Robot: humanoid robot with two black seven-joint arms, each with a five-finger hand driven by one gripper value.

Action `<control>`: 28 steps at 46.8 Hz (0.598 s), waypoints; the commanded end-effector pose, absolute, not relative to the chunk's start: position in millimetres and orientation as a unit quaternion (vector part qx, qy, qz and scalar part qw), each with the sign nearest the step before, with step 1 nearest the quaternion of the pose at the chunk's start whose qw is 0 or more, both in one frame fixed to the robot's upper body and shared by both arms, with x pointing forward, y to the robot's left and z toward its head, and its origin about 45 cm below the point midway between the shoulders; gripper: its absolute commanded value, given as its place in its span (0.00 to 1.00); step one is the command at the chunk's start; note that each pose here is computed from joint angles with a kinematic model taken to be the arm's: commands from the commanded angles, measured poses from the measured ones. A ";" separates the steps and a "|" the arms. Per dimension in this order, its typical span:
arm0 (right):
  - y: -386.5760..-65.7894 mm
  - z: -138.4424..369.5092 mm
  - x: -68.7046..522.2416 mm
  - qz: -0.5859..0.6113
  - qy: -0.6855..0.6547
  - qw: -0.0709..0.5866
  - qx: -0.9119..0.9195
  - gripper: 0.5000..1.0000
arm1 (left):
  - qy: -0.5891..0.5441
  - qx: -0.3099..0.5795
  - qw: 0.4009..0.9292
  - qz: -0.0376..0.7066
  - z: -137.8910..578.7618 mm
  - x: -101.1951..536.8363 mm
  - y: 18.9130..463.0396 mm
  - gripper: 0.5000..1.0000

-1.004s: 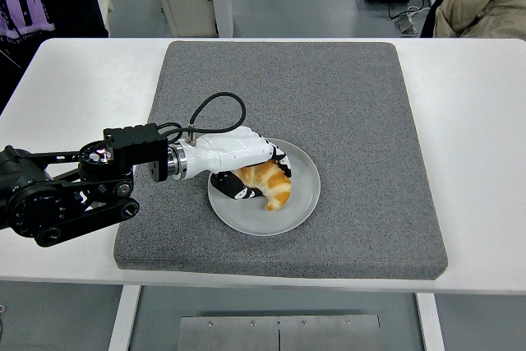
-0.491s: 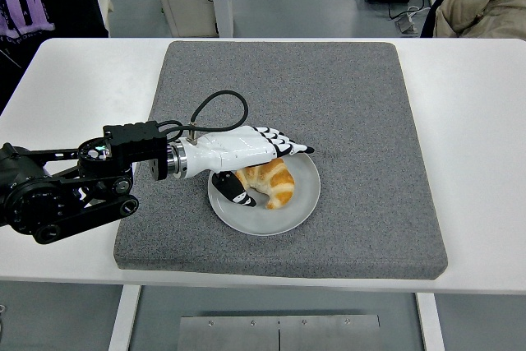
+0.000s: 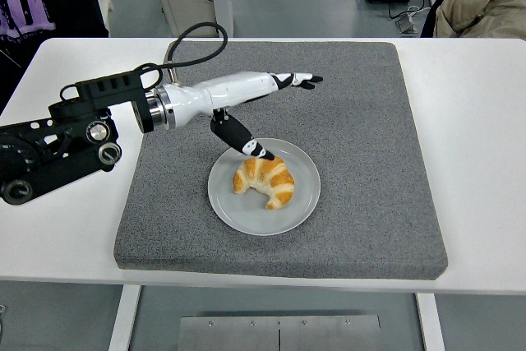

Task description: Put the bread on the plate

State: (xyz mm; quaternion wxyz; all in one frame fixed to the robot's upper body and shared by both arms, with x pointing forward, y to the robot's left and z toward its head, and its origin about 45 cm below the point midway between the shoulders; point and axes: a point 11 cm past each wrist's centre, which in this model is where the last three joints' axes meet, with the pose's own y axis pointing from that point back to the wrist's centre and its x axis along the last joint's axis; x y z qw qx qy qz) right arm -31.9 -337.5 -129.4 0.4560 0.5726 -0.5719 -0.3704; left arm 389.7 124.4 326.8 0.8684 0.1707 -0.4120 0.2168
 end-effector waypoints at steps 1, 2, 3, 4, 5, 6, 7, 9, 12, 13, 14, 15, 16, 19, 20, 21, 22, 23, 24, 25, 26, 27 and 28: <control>-337.7 -129.4 -31.9 -0.370 -0.572 0.456 0.572 1.00 | -0.394 0.154 0.875 0.237 337.3 394.1 128.1 0.97; -337.5 -129.4 -31.9 -0.370 -0.572 0.456 0.573 1.00 | -0.391 0.152 0.875 0.240 337.7 394.4 128.5 0.97; -337.7 -129.4 -31.9 -0.370 -0.572 0.456 0.572 1.00 | -0.388 0.152 0.876 0.242 337.1 394.7 129.6 0.97; -337.7 -129.4 -31.9 -0.370 -0.572 0.456 0.572 1.00 | -0.385 0.151 0.878 0.243 337.1 394.7 129.8 0.97; -337.5 -129.4 -31.9 -0.370 -0.572 0.456 0.573 1.00 | -0.380 0.150 0.879 0.245 336.1 394.6 130.2 0.97; -337.7 -129.4 -31.9 -0.370 -0.572 0.456 0.572 1.00 | -0.375 0.149 0.881 0.246 335.1 394.4 130.5 0.97; -337.5 -129.4 -31.9 -0.370 -0.572 0.456 0.573 1.00 | -0.370 0.148 0.883 0.248 333.4 394.1 131.1 0.97; -337.5 -129.4 -31.9 -0.370 -0.572 0.456 0.573 1.00 | -0.360 0.145 0.887 0.251 331.4 393.7 131.8 0.97; -337.7 -129.4 -31.9 -0.370 -0.572 0.456 0.572 1.00 | -0.344 0.137 0.892 0.261 331.9 394.9 133.4 0.97; -337.5 -129.4 -31.9 -0.370 -0.572 0.456 0.573 1.00 | -0.338 0.132 0.893 0.267 333.3 395.9 134.3 0.97; -337.6 -129.4 -31.9 -0.371 -0.572 0.456 0.572 1.00 | -0.331 0.126 0.894 0.275 335.8 397.8 135.5 0.97; -337.5 -129.4 -31.9 -0.370 -0.572 0.456 0.573 1.00 | -0.321 0.119 0.895 0.285 337.3 399.6 136.7 0.97; -337.5 -129.4 -31.9 -0.370 -0.572 0.456 0.573 1.00 | -0.308 0.110 0.897 0.296 338.5 401.4 138.4 0.97; -337.5 -129.4 -31.9 -0.370 -0.572 0.456 0.573 1.00 | -0.261 0.088 0.904 0.327 337.5 406.5 141.8 0.97; -337.5 -129.4 -31.9 -0.370 -0.572 0.456 0.573 1.00 | -0.249 0.083 0.905 0.334 337.0 407.8 142.8 0.97; -337.5 -129.4 -31.9 -0.370 -0.572 0.456 0.573 1.00 | -0.238 0.079 0.907 0.338 337.2 408.6 143.6 0.97; -337.7 -129.4 -31.9 -0.370 -0.573 0.456 0.572 1.00 | -0.229 0.073 0.908 0.343 338.0 409.2 143.8 0.97; -337.5 -129.4 -31.9 -0.370 -0.572 0.456 0.573 1.00 | -0.222 0.069 0.909 0.347 338.6 410.0 144.6 0.97; -337.5 -129.4 -31.9 -0.370 -0.572 0.456 0.573 1.00 | -0.217 0.066 0.908 0.351 339.2 410.9 145.4 0.97; -337.7 -129.4 -31.9 -0.370 -0.572 0.456 0.572 1.00 | -0.214 0.064 0.908 0.354 339.3 411.6 145.6 0.97; -337.7 -129.4 -31.9 -0.370 -0.572 0.456 0.572 1.00 | -0.212 0.061 0.908 0.357 340.1 412.1 145.5 0.97; -337.5 -129.4 -31.9 -0.370 -0.572 0.456 0.573 1.00 | -0.210 0.059 0.906 0.361 340.7 412.7 146.1 0.97; -337.5 -129.4 -31.9 -0.370 -0.572 0.456 0.573 1.00 | -0.209 0.058 0.905 0.367 340.3 413.6 146.8 0.97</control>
